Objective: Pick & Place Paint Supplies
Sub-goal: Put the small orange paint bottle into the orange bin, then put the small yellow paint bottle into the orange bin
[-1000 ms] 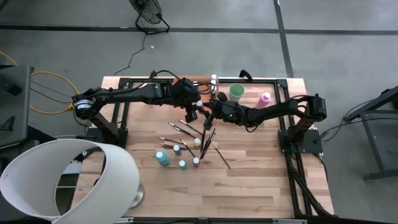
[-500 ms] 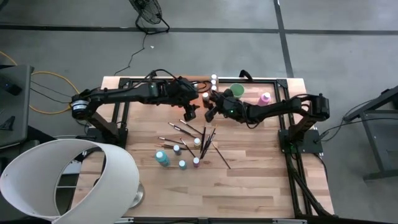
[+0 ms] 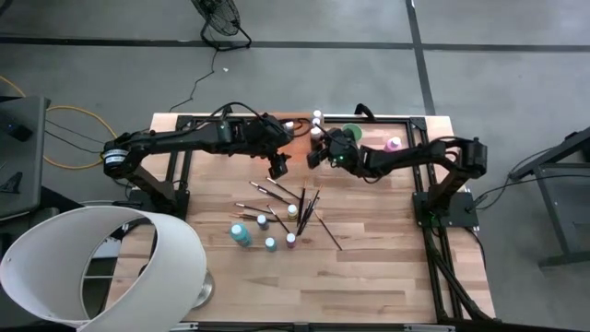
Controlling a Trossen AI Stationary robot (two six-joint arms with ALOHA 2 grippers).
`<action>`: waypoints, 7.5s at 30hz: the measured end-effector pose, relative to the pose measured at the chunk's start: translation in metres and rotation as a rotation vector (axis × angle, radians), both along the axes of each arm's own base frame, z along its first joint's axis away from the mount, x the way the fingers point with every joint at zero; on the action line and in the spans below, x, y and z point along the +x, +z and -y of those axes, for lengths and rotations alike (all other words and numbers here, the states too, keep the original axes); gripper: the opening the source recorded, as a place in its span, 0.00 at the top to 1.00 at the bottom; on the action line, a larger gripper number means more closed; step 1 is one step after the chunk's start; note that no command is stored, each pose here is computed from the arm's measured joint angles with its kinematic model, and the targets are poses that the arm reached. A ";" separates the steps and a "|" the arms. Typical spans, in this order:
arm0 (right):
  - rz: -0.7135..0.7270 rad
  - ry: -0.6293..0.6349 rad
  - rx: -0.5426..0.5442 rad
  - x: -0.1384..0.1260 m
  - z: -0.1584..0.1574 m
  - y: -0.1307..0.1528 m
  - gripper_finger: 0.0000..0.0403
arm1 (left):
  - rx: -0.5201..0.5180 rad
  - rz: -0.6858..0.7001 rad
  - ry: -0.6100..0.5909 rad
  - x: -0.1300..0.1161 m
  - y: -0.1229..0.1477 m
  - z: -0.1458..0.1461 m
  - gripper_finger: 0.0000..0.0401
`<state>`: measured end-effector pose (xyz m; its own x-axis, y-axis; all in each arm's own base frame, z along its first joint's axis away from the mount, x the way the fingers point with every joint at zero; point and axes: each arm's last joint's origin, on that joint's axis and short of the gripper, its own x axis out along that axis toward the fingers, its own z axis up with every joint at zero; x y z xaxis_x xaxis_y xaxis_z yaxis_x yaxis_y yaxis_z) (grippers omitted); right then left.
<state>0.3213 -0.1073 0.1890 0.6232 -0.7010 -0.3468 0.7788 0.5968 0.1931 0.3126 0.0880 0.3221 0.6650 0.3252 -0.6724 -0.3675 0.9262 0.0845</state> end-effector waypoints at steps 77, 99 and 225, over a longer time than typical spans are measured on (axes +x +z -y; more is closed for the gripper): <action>-0.109 -0.069 0.103 0.004 0.008 -0.050 0.44 | 0.006 -0.011 -0.007 0.000 -0.001 0.000 0.50; -0.145 0.176 0.181 -0.025 -0.009 0.014 0.44 | 0.003 -0.019 -0.007 -0.001 -0.002 0.000 0.50; -0.162 0.637 -0.052 0.041 -0.070 -0.017 0.70 | -0.143 -0.026 -0.263 0.018 -0.011 0.004 0.50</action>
<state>0.3622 -0.0376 0.1716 0.8645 -0.2310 -0.4464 0.2872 0.9559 0.0616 0.3311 0.0845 0.3114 0.6962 0.0448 -0.7165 -0.1124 0.9925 -0.0471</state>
